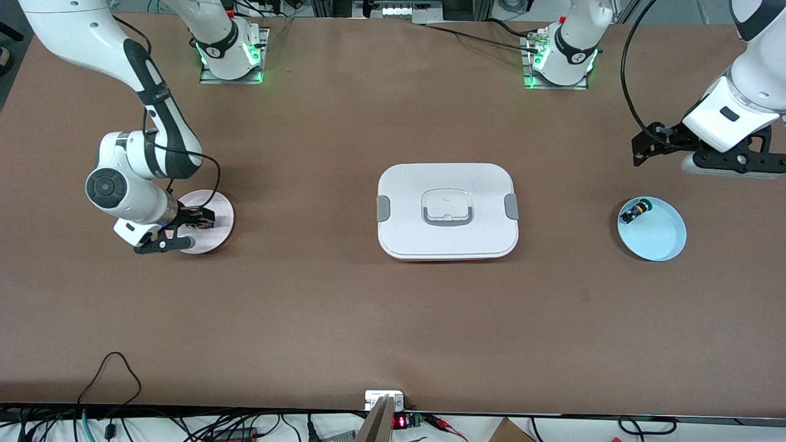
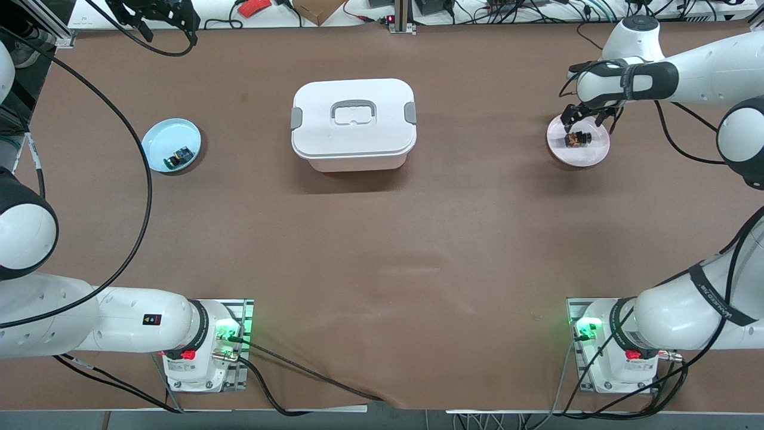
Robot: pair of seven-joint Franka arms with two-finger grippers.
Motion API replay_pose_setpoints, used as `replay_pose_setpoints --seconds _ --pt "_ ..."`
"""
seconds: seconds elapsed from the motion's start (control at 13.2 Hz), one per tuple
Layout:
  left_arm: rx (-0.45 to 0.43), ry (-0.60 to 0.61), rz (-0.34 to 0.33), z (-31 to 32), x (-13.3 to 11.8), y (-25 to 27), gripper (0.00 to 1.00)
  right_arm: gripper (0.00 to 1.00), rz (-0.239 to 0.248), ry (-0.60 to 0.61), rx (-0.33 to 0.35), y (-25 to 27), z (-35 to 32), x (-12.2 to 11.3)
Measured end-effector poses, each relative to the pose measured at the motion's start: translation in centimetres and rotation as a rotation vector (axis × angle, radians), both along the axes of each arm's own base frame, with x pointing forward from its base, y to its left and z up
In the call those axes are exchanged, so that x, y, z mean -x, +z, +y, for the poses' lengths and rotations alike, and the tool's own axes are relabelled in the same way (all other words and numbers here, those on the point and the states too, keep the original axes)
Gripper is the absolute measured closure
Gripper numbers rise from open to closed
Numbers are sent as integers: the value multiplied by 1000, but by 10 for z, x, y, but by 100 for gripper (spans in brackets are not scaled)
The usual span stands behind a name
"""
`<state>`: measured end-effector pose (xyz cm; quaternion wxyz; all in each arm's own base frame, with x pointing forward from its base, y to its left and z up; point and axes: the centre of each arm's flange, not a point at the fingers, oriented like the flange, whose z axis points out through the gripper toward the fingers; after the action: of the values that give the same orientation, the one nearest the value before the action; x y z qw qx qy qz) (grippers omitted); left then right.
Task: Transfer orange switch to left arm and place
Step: 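Close the right gripper on the orange switch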
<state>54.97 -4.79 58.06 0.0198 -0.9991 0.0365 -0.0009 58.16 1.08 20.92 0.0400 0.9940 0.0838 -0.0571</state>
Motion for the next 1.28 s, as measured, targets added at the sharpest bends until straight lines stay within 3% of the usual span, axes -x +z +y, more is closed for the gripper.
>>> replay_pose_setpoints --seconds 0.68,0.83,0.98,1.28 --pt "0 0 0 0 0 0 0 0 30 0 -3 -31 0 9" --pt "0 0 0 0 0 0 0 4 26 2 -5 -35 1 12" --pt "0 0 0 0 0 0 0 27 23 1 -6 -36 1 13" --pt "0 0 0 0 0 0 0 27 19 1 -6 -32 0 12"
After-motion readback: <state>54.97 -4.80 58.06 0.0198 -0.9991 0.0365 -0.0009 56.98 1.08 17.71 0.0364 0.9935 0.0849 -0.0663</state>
